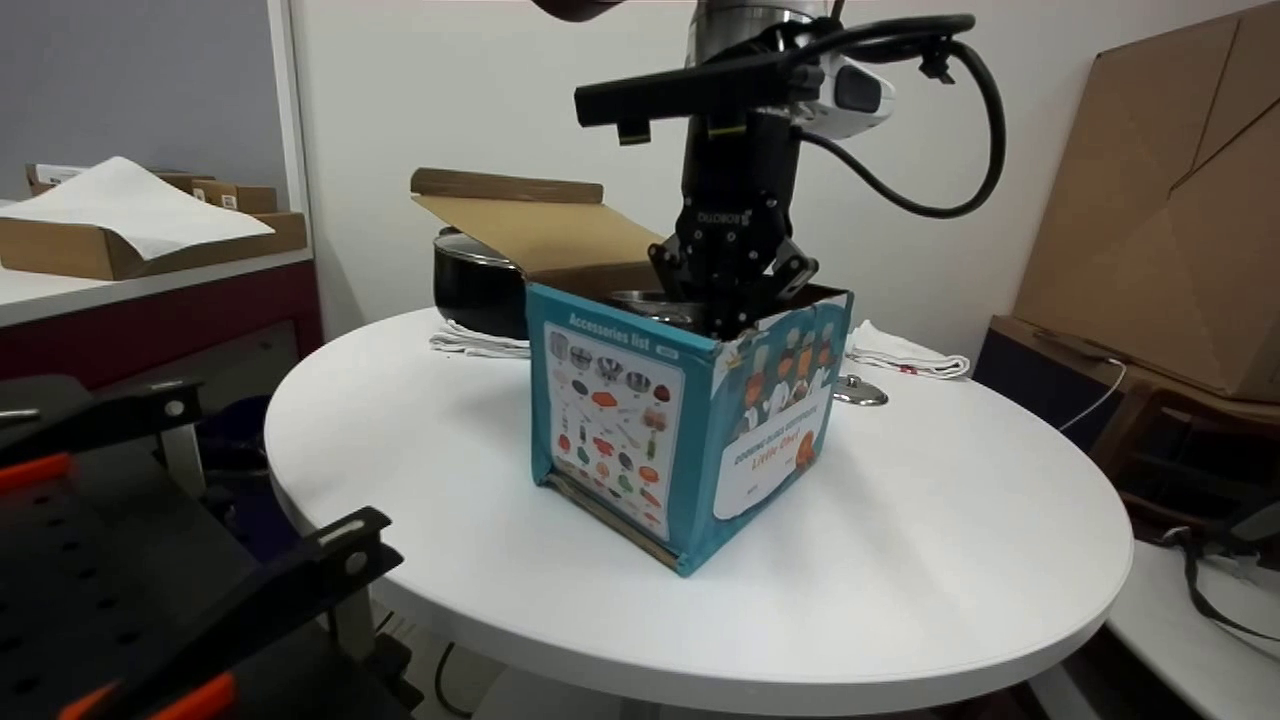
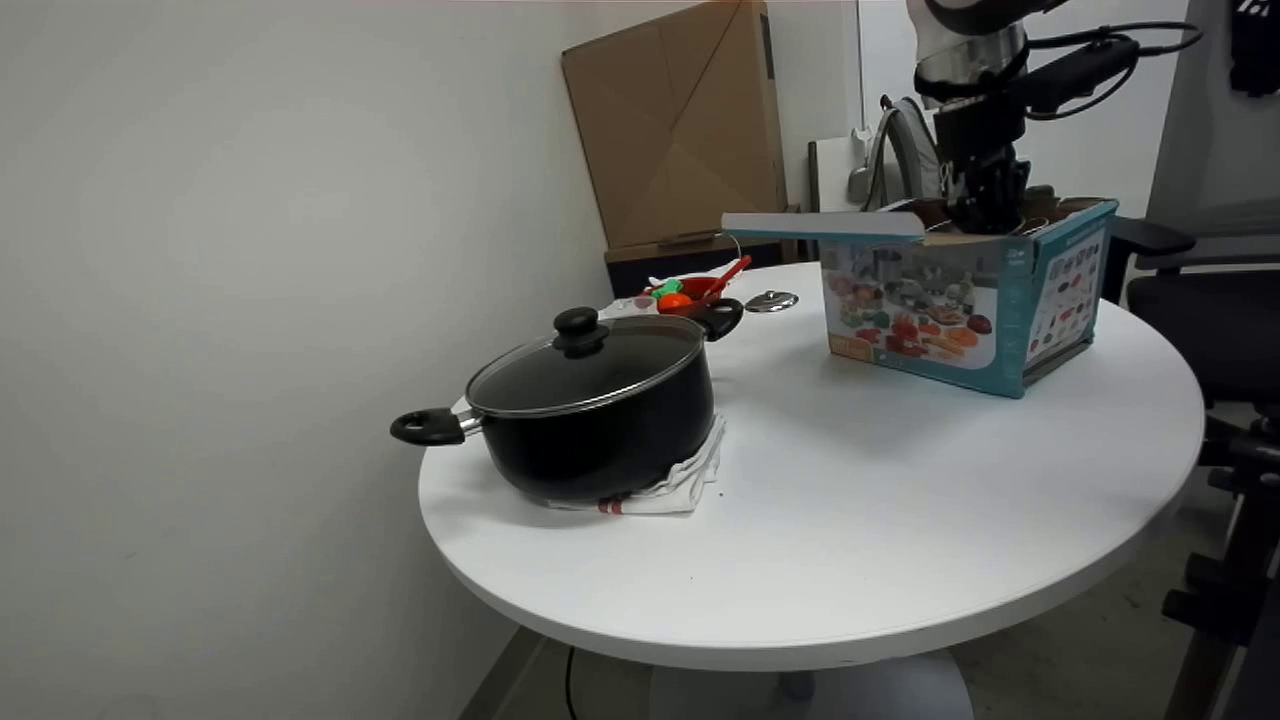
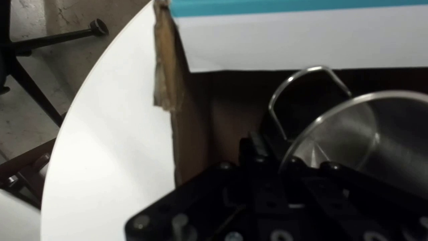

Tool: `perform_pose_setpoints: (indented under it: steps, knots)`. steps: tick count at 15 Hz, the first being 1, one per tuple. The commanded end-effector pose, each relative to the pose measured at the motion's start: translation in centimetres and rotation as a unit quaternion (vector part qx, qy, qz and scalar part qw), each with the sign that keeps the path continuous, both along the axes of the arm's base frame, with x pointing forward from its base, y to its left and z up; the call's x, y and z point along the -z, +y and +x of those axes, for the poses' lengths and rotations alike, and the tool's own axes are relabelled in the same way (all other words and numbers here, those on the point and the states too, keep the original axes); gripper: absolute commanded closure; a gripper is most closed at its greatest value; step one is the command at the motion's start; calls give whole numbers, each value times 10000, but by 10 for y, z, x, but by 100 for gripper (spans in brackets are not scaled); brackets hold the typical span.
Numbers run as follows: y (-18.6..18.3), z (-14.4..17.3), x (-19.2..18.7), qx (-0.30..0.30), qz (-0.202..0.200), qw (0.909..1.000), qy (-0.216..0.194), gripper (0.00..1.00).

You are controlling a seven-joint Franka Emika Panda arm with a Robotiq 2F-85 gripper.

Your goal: Put the red mug, salt shaker, silver pot, and silver lid in the box then close it

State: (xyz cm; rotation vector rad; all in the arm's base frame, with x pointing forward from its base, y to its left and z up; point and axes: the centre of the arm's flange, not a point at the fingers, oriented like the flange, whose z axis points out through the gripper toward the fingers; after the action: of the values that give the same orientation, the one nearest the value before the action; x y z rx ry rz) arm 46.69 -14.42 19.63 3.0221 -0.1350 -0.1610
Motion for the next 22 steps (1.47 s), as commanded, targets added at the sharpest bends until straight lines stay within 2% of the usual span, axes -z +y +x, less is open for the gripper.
perform_pose_setpoints:
  steps: [1,5,13,17,22]
  knots:
    - [2,14,-3,-125,94,9999,-45,99]
    - [12,8,-20,-258,326,9991,-46,99]
    - [26,-12,-37,-422,611,9959,509,99]
    - [22,-14,-28,-364,531,9955,699,99]
    - [8,-5,-11,-212,312,9966,731,99]
